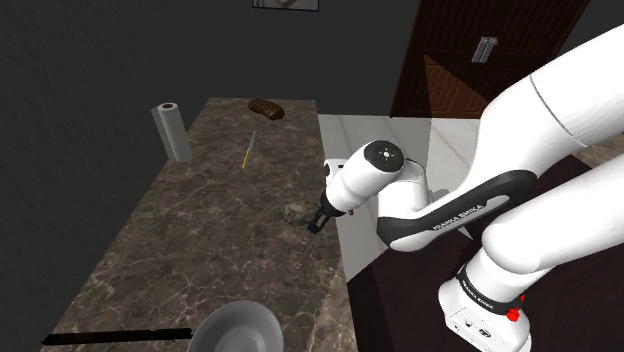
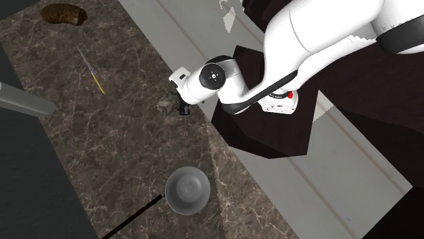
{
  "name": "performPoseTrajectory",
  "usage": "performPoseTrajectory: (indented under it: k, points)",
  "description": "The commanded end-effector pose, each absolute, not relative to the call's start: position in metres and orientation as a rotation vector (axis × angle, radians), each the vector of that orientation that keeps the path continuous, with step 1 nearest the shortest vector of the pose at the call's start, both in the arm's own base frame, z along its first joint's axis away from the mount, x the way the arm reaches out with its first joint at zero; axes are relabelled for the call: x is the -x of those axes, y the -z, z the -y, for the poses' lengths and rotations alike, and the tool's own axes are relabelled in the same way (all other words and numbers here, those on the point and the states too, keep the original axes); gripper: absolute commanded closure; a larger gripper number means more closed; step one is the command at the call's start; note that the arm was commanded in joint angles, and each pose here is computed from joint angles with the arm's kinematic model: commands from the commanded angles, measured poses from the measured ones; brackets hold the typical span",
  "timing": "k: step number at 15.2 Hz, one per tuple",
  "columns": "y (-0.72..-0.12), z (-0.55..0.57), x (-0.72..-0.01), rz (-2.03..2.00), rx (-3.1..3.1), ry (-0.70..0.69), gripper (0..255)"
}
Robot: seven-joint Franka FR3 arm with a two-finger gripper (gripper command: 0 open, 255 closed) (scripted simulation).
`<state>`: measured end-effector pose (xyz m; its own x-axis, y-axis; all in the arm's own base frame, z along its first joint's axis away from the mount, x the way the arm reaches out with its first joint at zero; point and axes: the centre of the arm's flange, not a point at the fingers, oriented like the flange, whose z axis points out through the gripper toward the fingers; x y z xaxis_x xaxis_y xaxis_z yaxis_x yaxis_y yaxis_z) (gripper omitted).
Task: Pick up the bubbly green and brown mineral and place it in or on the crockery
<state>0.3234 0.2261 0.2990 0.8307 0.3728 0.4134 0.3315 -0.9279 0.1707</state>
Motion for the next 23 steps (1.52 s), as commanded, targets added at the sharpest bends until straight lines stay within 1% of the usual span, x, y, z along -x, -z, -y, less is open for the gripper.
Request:
performPoseTrajectory:
  k: [1, 14, 15, 16, 19, 20, 23]
  points:
    - [-0.307, -0.226, -0.324, -0.563, -2.918, -0.687, 255]
    - [-0.375, -0.226, -0.324, -0.563, -2.918, -0.687, 255]
    - [-0.370, -0.227, -0.324, -0.562, -2.917, -0.688, 255]
    - [-0.370, -0.227, -0.324, -0.562, -2.917, -0.688, 0]
    - [-0.349, -0.262, -0.380, -0.873, -2.666, -0.273, 0]
    - [-0.338, -0.273, -0.394, -0.951, -2.578, -0.159, 0]
    - [-0.324, -0.268, -0.398, -0.951, -2.578, -0.159, 0]
